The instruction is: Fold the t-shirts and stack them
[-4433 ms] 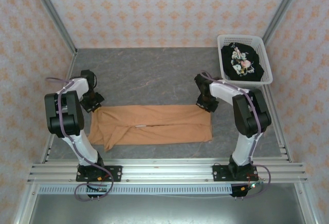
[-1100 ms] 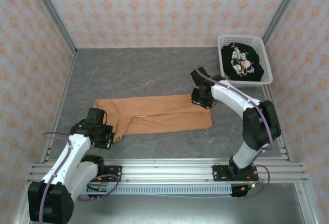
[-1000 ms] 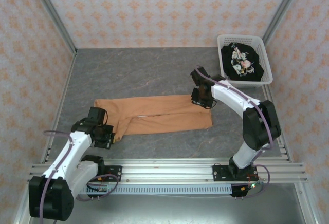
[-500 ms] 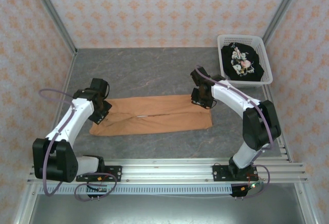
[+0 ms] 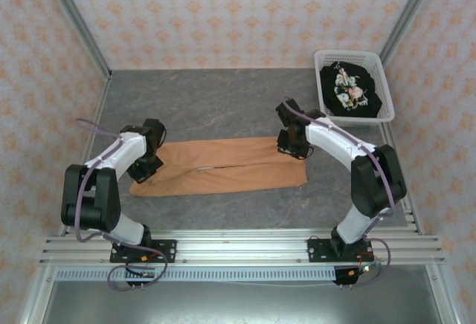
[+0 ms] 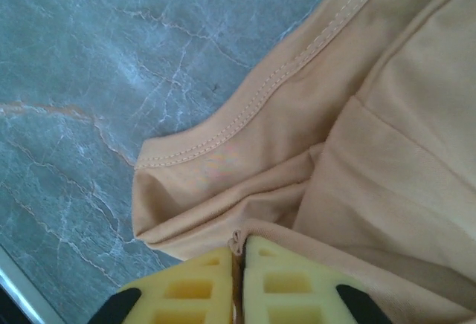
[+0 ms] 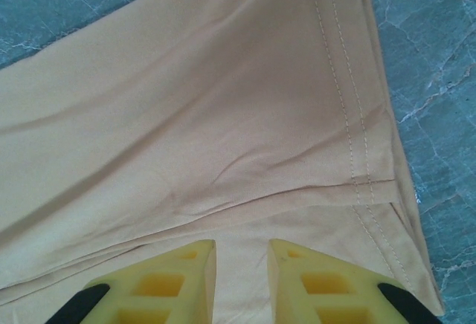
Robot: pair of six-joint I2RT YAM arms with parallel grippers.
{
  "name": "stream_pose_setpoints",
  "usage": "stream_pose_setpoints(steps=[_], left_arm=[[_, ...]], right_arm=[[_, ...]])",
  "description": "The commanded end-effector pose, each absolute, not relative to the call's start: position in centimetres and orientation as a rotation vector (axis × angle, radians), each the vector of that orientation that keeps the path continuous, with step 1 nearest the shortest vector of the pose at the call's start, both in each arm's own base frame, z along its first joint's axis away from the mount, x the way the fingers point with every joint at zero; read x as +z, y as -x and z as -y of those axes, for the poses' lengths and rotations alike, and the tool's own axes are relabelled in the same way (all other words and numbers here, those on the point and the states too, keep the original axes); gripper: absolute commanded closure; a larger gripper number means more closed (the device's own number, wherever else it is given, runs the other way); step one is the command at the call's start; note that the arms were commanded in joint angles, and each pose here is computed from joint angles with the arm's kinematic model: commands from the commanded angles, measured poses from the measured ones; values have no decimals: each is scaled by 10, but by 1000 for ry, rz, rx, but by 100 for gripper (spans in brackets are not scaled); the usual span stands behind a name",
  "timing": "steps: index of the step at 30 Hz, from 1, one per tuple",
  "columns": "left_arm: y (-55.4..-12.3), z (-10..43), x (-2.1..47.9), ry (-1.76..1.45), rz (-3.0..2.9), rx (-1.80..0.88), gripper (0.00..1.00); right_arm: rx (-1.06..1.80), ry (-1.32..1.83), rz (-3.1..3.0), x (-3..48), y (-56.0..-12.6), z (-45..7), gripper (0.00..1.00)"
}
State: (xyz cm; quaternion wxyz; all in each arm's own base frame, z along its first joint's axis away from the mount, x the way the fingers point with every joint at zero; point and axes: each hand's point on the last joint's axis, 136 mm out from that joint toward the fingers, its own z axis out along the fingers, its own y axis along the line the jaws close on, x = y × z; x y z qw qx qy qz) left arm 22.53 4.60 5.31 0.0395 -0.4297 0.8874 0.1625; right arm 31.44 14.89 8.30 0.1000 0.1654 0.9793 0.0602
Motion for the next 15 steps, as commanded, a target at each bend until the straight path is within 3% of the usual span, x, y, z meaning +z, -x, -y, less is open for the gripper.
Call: stream_pose_setpoints(steps=[1,7,11,15], left_arm=[[-223,-52,43,1276,-2742,587,82],[-228,-63,54,1251,-2696,669,48],[-238,-65,87,1238,-2615,619,44],[-239,-40,106,1271,-2588,394,45]], right_arm=[[138,-482,-2883,86,-309,-143,75],[125,-485,-2870,91,-308,-140,75],[116,-477,-2853,95,-309,-135,75],[141,-471,-2840,95,-317,-130,75]])
